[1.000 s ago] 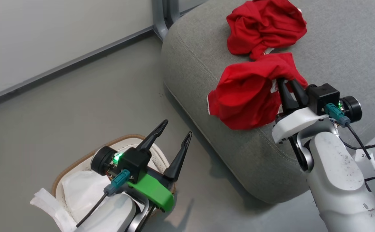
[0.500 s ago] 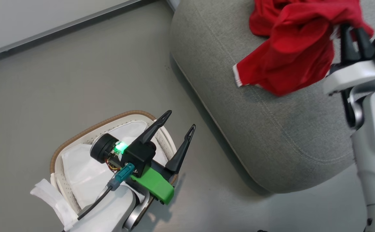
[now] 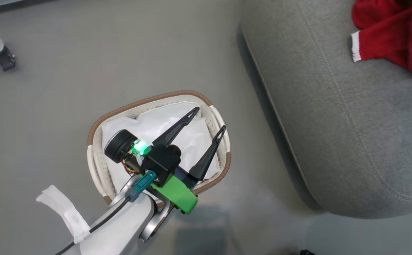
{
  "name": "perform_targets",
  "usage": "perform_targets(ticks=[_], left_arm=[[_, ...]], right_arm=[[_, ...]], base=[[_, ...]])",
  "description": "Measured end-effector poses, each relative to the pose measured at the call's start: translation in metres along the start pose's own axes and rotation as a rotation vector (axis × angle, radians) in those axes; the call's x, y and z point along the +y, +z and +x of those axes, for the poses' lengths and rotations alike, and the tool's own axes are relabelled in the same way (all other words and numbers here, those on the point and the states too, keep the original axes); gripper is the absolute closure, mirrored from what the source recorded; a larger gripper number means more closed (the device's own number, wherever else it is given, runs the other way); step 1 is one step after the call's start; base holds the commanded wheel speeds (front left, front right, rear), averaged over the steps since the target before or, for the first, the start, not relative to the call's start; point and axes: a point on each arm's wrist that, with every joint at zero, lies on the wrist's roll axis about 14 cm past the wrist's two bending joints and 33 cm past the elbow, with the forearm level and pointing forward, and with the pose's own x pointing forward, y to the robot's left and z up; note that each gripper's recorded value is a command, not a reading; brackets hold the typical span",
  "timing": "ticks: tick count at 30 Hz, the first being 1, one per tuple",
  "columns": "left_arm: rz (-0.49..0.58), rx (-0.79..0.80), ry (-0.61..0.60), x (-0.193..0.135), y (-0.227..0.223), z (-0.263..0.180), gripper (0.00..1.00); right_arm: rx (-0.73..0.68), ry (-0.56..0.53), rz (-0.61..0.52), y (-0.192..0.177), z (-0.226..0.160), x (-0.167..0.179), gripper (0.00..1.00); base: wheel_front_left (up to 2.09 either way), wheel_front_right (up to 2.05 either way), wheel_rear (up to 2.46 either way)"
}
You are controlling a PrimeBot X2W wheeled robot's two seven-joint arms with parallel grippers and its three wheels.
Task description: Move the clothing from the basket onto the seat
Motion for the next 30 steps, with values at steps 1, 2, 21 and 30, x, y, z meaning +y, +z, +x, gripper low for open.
perform_targets(ticks=[1,2,21,30], left_arm=[[-0.004,0.008,0.012,0.004,-0.004,-0.003,0.0],[-0.008,0.013,0.022,0.007,-0.006,-0.004,0.0],[-0.041,0.06,0.099,0.034,-0.03,-0.015,0.0],[-0.03,0.039,0.076,0.025,-0.019,-0.007,0.0]], right_arm=[[0.033,0.011,0.009,-0.013,0.003,0.009,1.0],[0.059,0.02,0.008,-0.023,0.004,0.015,1.0],[0.186,0.096,0.037,-0.105,-0.003,0.072,0.0],[0.159,0.082,0.059,-0.099,-0.029,0.057,0.0]], base=[[0.0,0.0,0.0],[0.0,0.0,0.0],[0.0,0.0,0.0],[0.0,0.0,0.0]])
